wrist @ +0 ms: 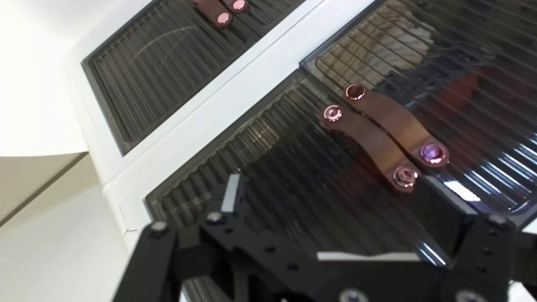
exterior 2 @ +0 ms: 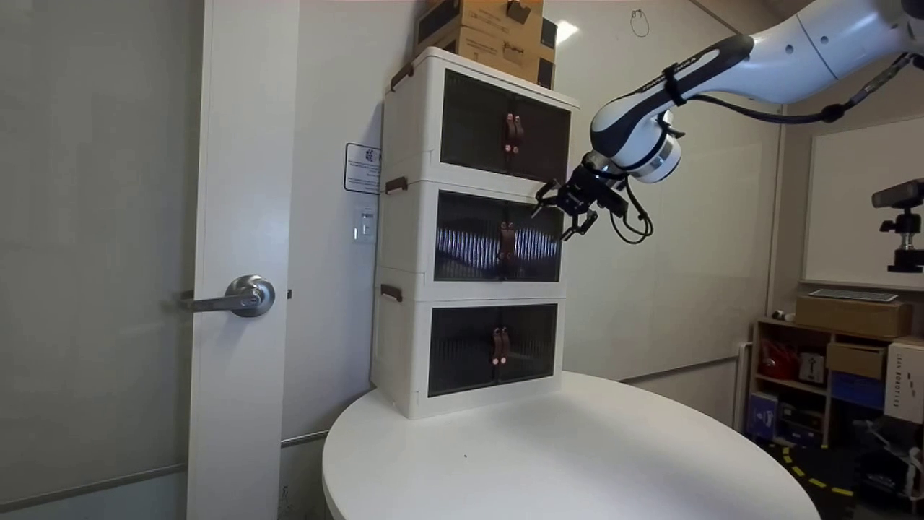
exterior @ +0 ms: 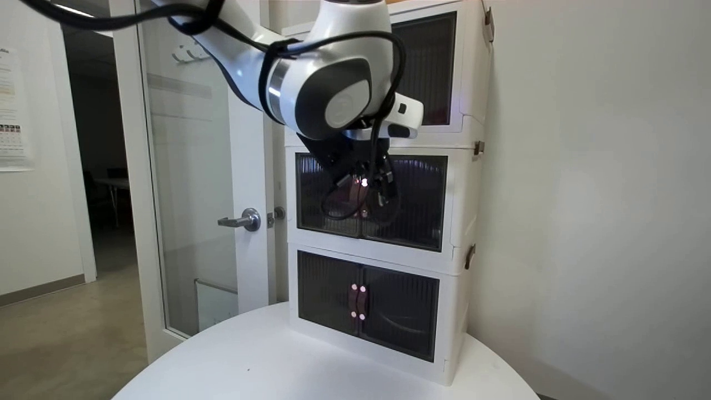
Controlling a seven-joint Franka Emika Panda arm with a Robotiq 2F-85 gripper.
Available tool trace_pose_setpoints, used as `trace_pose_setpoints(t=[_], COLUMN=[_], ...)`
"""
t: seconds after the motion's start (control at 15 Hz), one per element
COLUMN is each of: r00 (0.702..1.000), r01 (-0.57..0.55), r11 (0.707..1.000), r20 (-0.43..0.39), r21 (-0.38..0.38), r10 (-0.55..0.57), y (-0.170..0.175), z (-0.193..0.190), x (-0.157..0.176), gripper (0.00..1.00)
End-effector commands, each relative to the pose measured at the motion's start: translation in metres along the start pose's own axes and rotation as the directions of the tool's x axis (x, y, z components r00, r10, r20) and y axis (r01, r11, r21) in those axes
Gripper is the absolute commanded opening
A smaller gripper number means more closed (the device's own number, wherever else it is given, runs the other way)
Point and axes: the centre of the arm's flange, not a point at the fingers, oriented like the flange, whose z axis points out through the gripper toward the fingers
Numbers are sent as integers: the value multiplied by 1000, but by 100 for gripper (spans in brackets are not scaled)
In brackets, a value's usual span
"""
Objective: Open the right and left middle cabinet doors, respectively
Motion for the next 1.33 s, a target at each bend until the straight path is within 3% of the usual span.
trace_pose_setpoints(t=[0.0,0.2,0.4,0.6,0.8,0.87,1.27], r00=[993,956,895,804,701,754,747], r01=[111,291,442,589,711,653,661], r11=[991,951,887,793,686,744,738], r20=[-34,-11,0,-13,-86,-28,-24], r21=[71,102,135,153,155,141,134], r10=[-109,-292,-446,-595,-708,-656,-665], y=[7,-10,-23,-35,-36,-41,-39], z=[9,25,40,50,52,51,54], x=[11,3,-8,-22,-31,-33,-34], gripper=[100,100,100,100,100,100,100])
